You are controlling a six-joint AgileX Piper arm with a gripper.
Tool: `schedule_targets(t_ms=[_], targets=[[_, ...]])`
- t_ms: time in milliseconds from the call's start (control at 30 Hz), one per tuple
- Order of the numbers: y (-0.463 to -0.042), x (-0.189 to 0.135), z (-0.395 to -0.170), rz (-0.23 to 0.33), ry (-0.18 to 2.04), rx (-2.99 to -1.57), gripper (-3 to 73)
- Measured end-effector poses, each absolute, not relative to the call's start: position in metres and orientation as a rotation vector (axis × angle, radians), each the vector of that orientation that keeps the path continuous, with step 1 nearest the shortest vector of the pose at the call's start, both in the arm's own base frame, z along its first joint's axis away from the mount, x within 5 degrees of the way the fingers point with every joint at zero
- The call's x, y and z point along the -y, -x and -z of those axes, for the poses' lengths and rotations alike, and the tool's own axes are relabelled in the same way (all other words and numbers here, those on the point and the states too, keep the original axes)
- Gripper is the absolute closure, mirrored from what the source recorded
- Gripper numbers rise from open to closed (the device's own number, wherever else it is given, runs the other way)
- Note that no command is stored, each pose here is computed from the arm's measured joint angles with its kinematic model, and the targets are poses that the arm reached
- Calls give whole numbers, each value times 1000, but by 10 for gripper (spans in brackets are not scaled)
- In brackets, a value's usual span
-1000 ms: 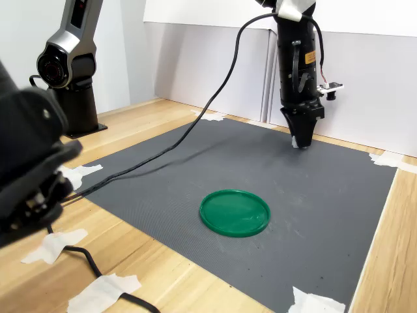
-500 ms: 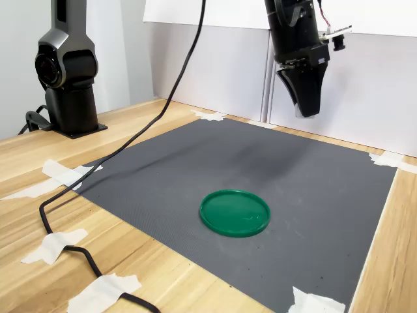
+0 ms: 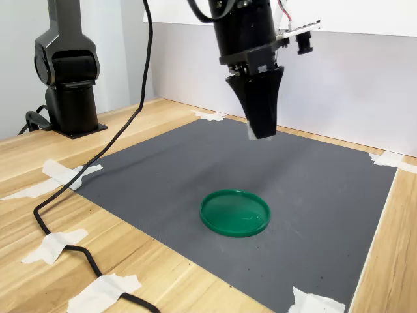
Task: Grasp a white terminal and put it on the green lid.
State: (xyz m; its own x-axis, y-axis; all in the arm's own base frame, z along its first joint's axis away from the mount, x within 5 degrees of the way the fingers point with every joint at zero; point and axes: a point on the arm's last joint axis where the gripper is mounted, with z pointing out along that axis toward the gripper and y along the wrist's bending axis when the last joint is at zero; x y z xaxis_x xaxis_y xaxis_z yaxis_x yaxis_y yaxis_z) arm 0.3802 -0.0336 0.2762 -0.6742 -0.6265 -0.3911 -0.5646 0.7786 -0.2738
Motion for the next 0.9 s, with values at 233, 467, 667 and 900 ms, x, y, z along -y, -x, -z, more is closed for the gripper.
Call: schedule_targets(t_ms=[233, 467, 667, 900], targets=[[-371, 39, -245, 213, 980, -2507, 614], [-368, 39, -226, 251, 980, -2481, 614], [-373, 41, -211, 259, 986, -2498, 614], [-378, 42, -196, 240, 996, -2529, 614]])
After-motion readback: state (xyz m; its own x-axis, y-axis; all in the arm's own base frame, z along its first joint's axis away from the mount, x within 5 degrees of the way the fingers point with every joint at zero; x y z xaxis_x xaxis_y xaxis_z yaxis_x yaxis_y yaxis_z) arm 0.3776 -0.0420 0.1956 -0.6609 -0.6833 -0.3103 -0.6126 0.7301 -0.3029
